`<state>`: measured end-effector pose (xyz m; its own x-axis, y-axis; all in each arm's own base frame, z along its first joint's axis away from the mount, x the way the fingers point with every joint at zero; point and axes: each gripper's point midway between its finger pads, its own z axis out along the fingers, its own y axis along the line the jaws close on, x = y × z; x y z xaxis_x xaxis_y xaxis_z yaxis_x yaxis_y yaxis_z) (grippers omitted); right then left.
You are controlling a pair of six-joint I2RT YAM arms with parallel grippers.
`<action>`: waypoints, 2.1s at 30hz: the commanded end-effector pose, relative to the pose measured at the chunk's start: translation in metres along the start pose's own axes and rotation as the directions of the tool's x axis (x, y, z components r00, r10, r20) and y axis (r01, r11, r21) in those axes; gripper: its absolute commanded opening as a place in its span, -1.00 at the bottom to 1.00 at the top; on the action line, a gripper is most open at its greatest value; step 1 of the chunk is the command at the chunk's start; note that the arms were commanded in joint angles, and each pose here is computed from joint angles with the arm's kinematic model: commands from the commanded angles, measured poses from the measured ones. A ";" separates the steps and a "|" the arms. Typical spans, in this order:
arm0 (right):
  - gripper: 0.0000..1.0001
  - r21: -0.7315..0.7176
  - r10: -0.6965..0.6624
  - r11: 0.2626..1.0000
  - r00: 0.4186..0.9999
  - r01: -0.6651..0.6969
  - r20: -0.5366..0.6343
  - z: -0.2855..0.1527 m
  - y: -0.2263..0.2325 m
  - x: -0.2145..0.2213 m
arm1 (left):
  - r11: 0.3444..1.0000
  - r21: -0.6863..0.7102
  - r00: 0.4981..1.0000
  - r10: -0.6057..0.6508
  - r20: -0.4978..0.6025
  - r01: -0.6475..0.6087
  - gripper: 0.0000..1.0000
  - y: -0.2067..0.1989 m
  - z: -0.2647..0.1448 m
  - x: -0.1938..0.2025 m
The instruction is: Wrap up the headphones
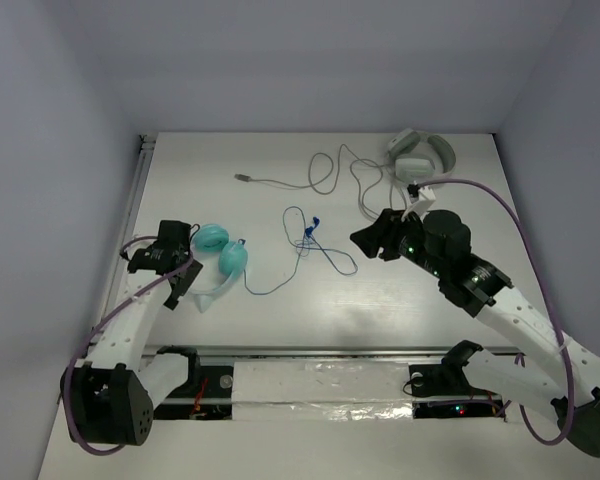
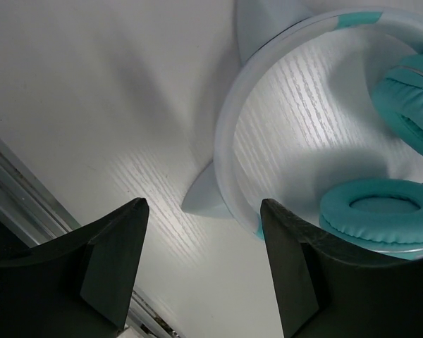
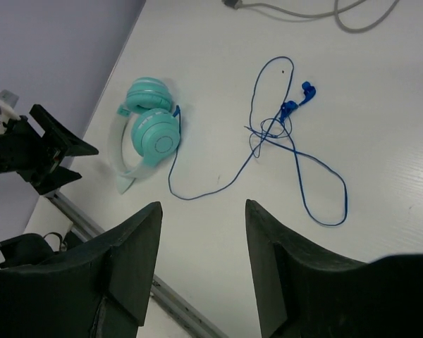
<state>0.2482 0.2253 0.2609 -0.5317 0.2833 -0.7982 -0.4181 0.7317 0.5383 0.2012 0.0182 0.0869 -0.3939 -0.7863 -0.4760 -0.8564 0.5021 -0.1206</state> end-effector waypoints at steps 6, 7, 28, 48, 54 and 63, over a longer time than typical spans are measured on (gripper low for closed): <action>0.14 -0.145 -0.026 0.989 0.999 0.029 0.024 -0.009 0.027 -0.003 | 0.995 -0.080 0.998 -0.059 -0.024 0.057 0.19 0.014 0.018 0.013; 0.14 -0.156 -0.026 0.987 0.999 0.030 0.031 -0.009 0.029 -0.005 | 0.994 -0.085 0.998 -0.068 -0.015 0.067 0.19 0.015 0.019 0.012; 0.13 -0.124 -0.023 0.992 0.999 0.026 0.030 -0.004 0.020 0.000 | 0.996 -0.089 1.000 -0.028 -0.015 0.027 -0.06 -0.012 0.075 0.019; 0.13 -0.070 -0.010 0.997 0.998 0.015 0.064 -0.006 0.012 -0.008 | 0.996 0.064 0.998 0.068 -0.014 -0.067 -1.00 -0.024 0.094 0.020; -0.78 -0.092 -0.027 0.995 0.998 0.031 0.052 0.001 0.015 -0.004 | 0.973 0.181 0.989 0.144 0.018 -0.145 -1.00 -0.045 0.074 0.007; -1.00 -0.308 -0.075 0.948 0.997 0.078 0.021 0.011 0.053 -0.001 | 0.736 0.597 0.935 0.139 0.327 -0.318 -1.00 -0.141 -0.089 -0.091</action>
<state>0.2338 0.2546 0.2585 -0.5418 0.2445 -0.8042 -0.5677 0.5991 0.5646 0.2915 0.0072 0.1214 -0.4969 -0.6005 -0.6264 -0.5416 0.7786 -0.3169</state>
